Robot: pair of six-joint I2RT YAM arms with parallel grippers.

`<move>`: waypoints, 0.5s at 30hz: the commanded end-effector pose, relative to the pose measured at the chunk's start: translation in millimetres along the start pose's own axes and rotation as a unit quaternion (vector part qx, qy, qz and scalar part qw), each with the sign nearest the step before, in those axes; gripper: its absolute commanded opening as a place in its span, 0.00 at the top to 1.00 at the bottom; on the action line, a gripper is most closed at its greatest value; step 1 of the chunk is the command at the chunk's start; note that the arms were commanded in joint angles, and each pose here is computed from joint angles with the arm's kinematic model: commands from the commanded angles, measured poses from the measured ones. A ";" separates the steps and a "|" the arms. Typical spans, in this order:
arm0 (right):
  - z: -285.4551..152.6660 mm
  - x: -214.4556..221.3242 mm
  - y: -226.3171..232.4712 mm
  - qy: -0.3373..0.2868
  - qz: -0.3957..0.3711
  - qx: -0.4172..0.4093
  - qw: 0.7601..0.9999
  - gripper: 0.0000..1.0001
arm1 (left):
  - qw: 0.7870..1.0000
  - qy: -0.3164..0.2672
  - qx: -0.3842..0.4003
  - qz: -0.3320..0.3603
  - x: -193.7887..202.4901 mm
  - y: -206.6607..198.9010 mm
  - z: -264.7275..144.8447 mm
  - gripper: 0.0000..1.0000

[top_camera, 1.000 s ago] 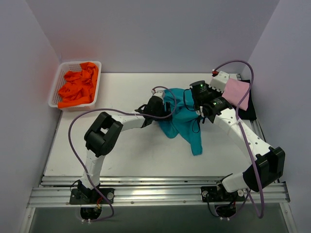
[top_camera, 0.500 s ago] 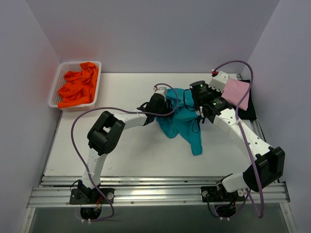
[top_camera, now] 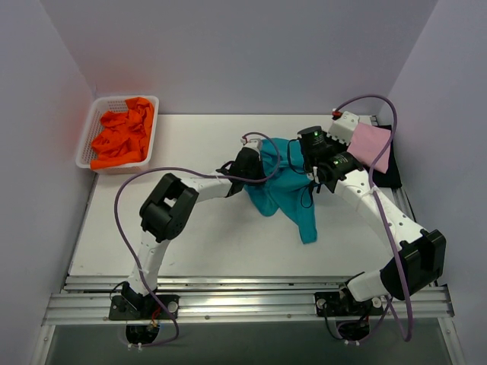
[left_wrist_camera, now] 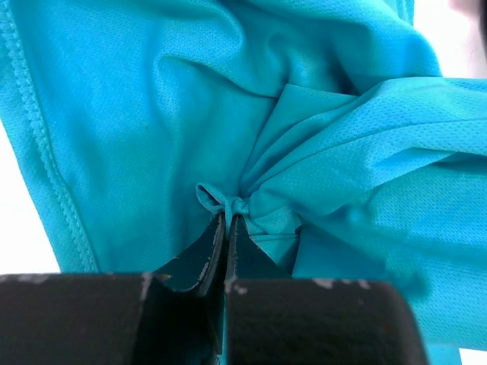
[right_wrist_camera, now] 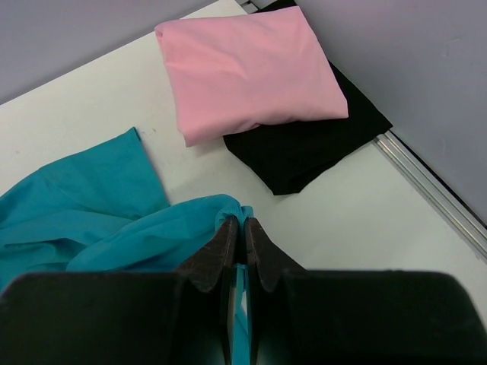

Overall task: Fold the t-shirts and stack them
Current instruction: Flatten out the tshirt

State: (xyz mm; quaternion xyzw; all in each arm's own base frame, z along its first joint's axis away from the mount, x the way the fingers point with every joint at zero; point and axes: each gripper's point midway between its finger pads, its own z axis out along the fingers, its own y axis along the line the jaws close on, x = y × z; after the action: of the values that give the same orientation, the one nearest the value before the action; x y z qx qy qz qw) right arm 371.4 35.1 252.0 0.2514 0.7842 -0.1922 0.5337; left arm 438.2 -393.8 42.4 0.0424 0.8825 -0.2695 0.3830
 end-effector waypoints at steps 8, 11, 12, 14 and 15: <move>4.4 3.5 -2.4 -0.001 -0.006 0.011 1.000 1.00 | 0.995 -0.080 -0.028 0.052 -91.2 -22.3 -101.9 0.98; 0.8 -2.2 -4.6 -0.005 -0.001 0.009 1.000 1.00 | 0.992 -0.088 -0.045 0.072 -108.6 -20.9 -144.3 0.98; -0.4 -4.3 -5.8 -0.005 0.003 0.008 1.000 1.00 | 0.991 -0.104 -0.040 0.075 -121.2 -26.1 -164.1 0.98; -3.2 -7.6 -7.6 -0.005 0.007 0.006 1.000 1.00 | 0.988 -0.118 -0.049 0.085 -131.1 -25.4 -185.0 0.98; -6.7 -12.9 -7.8 -0.007 0.015 0.001 1.000 1.00 | 0.988 -0.116 -0.054 0.089 -130.0 -23.1 -193.1 0.98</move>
State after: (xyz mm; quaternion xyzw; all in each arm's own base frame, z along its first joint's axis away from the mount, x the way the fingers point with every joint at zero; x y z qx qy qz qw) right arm 373.0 37.1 248.0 0.2483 0.7879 -0.1913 0.5301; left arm 408.9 -327.3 227.0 0.0586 0.8401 -0.2286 0.4883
